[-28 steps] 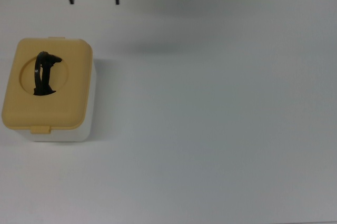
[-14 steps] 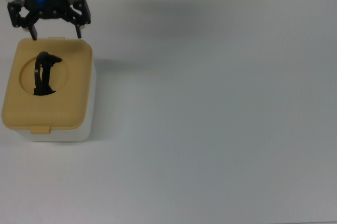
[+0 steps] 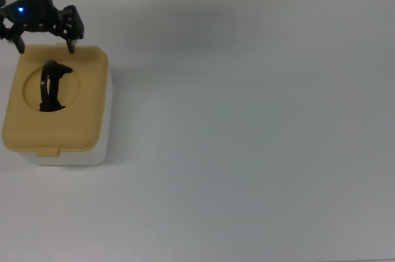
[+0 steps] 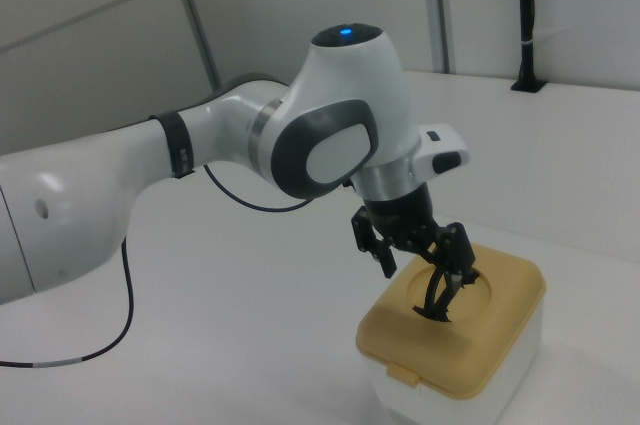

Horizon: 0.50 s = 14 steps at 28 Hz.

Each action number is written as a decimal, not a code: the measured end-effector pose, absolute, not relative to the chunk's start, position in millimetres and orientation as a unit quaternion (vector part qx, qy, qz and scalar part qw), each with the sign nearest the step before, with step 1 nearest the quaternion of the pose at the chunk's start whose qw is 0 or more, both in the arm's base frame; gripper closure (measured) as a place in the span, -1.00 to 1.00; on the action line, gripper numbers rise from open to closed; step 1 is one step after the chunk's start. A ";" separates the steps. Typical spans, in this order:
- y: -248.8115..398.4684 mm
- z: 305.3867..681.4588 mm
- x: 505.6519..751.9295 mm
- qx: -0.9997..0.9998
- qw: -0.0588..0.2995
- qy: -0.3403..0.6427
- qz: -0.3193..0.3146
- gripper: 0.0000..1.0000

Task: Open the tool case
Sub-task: 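Lower the open gripper onto the black handle of the tan lid, then close the gripper on the black lid handle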

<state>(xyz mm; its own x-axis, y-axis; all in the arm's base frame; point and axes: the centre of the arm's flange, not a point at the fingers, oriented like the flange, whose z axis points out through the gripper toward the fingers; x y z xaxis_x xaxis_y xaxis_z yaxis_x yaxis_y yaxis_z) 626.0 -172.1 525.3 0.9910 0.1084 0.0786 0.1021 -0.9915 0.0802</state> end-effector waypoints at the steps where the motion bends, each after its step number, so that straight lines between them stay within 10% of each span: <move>1: -175.1 524.1 627.1 0.997 0.039 0.051 0.044 -1.00; 14: -175.0 494.7 652.8 0.996 0.042 0.008 0.080 -0.74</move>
<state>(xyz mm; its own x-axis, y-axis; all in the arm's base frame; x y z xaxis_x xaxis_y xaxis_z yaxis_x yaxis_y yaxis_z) 652.8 -175.0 494.7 0.9871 0.0230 0.1582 0.0097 -0.9964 0.0841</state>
